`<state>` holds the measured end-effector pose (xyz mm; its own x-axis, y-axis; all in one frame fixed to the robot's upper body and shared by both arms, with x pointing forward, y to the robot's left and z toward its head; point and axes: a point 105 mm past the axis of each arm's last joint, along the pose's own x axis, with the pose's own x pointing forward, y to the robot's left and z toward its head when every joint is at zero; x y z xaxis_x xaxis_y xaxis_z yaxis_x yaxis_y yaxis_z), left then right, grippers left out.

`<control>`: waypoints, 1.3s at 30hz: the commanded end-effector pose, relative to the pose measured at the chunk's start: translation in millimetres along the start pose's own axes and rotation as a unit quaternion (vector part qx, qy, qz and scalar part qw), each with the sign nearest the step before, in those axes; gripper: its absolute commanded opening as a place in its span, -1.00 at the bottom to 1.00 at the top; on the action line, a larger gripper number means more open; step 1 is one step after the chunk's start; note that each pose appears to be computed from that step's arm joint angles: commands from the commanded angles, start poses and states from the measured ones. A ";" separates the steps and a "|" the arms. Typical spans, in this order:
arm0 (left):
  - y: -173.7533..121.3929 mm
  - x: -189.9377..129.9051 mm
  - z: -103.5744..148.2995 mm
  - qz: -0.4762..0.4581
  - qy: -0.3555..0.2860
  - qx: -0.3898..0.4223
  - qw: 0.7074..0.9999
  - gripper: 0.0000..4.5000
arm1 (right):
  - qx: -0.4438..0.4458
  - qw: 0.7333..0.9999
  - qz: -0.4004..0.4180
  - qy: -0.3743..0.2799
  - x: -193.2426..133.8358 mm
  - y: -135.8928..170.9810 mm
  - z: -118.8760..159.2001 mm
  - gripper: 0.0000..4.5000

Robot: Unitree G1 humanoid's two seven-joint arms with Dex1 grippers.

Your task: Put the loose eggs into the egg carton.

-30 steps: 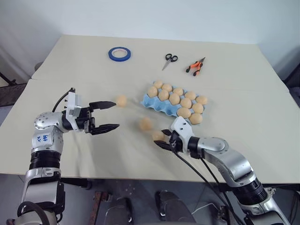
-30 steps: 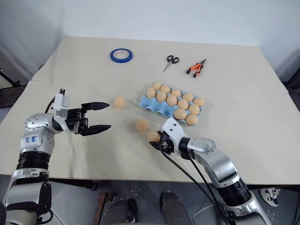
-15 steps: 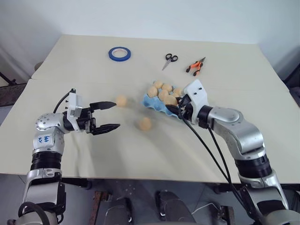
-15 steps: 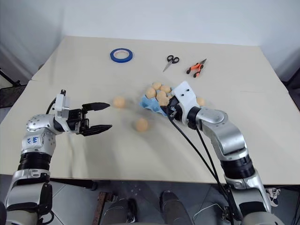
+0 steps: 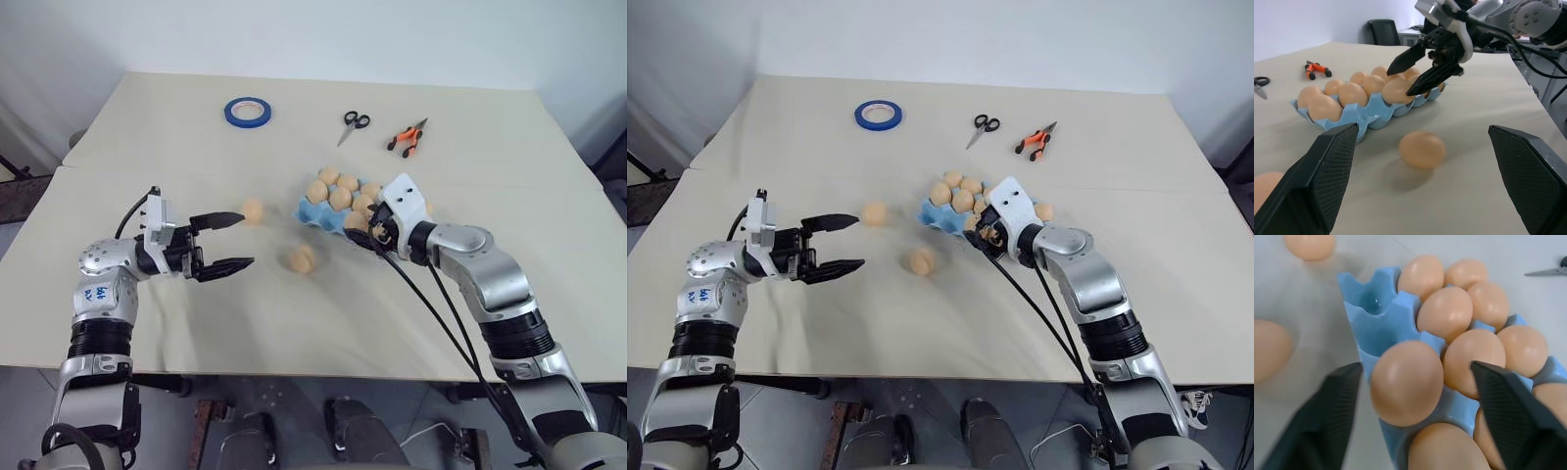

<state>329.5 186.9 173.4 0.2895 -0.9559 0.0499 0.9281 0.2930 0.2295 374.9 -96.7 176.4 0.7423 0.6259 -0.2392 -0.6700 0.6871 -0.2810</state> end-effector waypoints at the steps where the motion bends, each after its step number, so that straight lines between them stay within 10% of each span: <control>1: 1.5 -3.0 12.6 0.008 -0.011 0.022 1.000 1.00 | -0.024 0.999 -0.003 -0.031 -19.0 -6.1 20.6 0.98; 19: 0.3 -22.4 14.7 0.145 -0.013 0.035 0.989 1.00 | 0.031 0.979 0.148 -0.134 -170.3 15.3 -19.8 0.98; 30: -29.8 -38.7 13.6 0.174 0.020 0.035 0.984 1.00 | 0.030 0.985 0.140 -0.101 -190.1 13.2 -34.2 0.98; 39: -23.9 36.7 -9.5 0.160 0.052 0.011 0.986 1.00 | 0.025 0.985 0.131 -0.109 -178.2 13.0 -30.9 0.98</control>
<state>314.2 155.2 154.7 0.5855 -0.8104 0.0194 0.7896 0.5755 0.2129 233.1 -214.2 180.7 0.5309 0.8400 -0.1117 -0.8441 0.5126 -0.1571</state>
